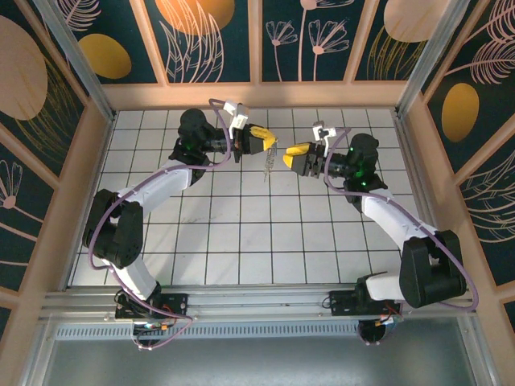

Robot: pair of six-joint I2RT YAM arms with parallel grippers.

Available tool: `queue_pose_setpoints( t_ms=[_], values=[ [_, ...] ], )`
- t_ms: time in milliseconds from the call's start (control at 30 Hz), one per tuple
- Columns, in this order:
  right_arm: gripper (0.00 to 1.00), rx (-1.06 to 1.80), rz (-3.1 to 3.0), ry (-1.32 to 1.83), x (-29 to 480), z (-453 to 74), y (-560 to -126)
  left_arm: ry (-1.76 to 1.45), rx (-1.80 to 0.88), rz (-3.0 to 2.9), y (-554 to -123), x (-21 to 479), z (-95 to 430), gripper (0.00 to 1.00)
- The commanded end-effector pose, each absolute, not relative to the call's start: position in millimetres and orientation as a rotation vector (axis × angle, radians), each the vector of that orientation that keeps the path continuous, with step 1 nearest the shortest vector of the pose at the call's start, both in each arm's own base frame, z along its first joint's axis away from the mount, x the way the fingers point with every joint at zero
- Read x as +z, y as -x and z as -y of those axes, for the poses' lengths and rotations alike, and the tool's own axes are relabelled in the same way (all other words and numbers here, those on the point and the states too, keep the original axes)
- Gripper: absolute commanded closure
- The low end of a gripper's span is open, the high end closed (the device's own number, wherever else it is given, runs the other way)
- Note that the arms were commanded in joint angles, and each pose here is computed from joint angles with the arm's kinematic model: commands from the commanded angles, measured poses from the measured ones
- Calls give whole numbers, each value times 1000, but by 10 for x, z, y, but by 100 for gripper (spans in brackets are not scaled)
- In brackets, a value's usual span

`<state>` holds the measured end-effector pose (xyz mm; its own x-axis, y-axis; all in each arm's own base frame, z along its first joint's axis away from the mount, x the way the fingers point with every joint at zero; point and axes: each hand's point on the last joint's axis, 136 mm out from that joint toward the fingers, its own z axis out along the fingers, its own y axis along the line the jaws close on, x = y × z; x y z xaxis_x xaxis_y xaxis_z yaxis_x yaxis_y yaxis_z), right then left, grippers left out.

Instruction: Put the keys on the keyring

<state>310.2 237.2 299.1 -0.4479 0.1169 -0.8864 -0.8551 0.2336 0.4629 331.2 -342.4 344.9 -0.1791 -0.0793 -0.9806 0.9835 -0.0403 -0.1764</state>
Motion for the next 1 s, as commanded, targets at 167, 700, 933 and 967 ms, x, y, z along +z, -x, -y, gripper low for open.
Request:
queue_pose_setpoints(
  t_ms=[167,700,933,967],
  values=[
    [52,1370,-1494,749,3368,-2511,-3122,-1097,-1393,-1183,-3206,3655,3376,100],
    [79,1395,-1559,794,3091,-2709,-3021,-1077,-1394,-1170,-3197,3678,3360,100],
    [62,1304,-1581,707,3066,-2398,-3004,-1058,-1409,-1164,-3200,3667,3355,100],
    [62,1290,-1574,686,3101,-2347,-3014,-1053,-1413,-1162,-3198,3664,3353,100]
  ],
)
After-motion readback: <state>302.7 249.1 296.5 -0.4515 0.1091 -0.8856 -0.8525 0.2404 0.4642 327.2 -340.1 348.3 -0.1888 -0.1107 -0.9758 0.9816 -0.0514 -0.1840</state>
